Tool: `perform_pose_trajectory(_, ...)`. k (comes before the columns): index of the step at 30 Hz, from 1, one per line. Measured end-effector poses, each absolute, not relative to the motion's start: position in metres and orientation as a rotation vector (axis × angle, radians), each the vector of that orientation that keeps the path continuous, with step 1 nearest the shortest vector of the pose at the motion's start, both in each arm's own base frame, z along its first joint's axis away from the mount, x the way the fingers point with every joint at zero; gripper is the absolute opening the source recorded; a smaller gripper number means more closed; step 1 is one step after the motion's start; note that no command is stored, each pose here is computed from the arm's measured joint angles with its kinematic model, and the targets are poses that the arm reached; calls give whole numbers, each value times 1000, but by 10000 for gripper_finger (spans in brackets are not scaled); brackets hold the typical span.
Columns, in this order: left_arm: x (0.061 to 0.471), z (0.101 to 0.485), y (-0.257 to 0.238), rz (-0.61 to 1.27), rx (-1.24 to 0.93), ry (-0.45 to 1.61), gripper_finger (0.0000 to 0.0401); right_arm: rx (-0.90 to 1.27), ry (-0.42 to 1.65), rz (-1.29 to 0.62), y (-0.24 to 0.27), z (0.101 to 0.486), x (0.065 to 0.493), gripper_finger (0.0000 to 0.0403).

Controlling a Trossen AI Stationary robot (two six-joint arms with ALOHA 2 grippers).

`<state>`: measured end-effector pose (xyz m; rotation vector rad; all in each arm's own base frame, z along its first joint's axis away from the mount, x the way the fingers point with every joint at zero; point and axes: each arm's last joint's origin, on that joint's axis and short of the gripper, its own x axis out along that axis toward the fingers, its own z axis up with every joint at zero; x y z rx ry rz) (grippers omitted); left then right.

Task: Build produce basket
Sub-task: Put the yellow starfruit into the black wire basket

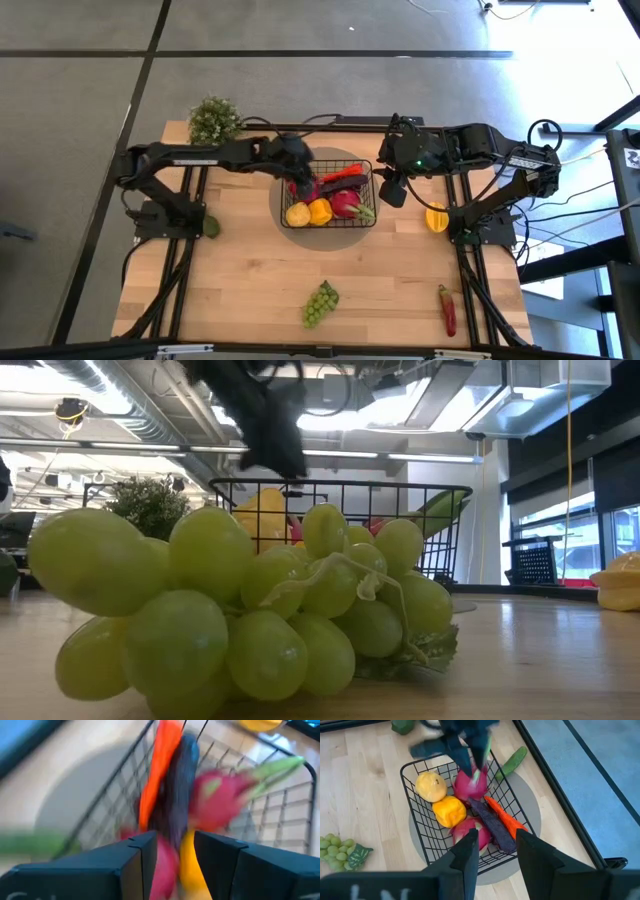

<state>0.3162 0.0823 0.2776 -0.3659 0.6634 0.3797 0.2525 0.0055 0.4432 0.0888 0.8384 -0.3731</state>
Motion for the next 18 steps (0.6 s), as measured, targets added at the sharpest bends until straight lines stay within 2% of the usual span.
perform_pose_trajectory(4, 289, 291, 69, 379, -522, 756, 117, 92, 843, -354, 7, 443, 253, 122)
perform_pose_trajectory(11, 255, 299, 40, 351, -720, 936, 117, 158, 905, -189, 12, 441, 251, 122)
perform_pose_trajectory(15, 245, 300, 23, 356, -749, 1021, 117, 243, 1014, -270, 11, 434, 241, 122)
perform_pose_trajectory(18, 242, 301, 11, 354, -736, 1045, 117, 295, 1053, -414, 11, 432, 229, 122)
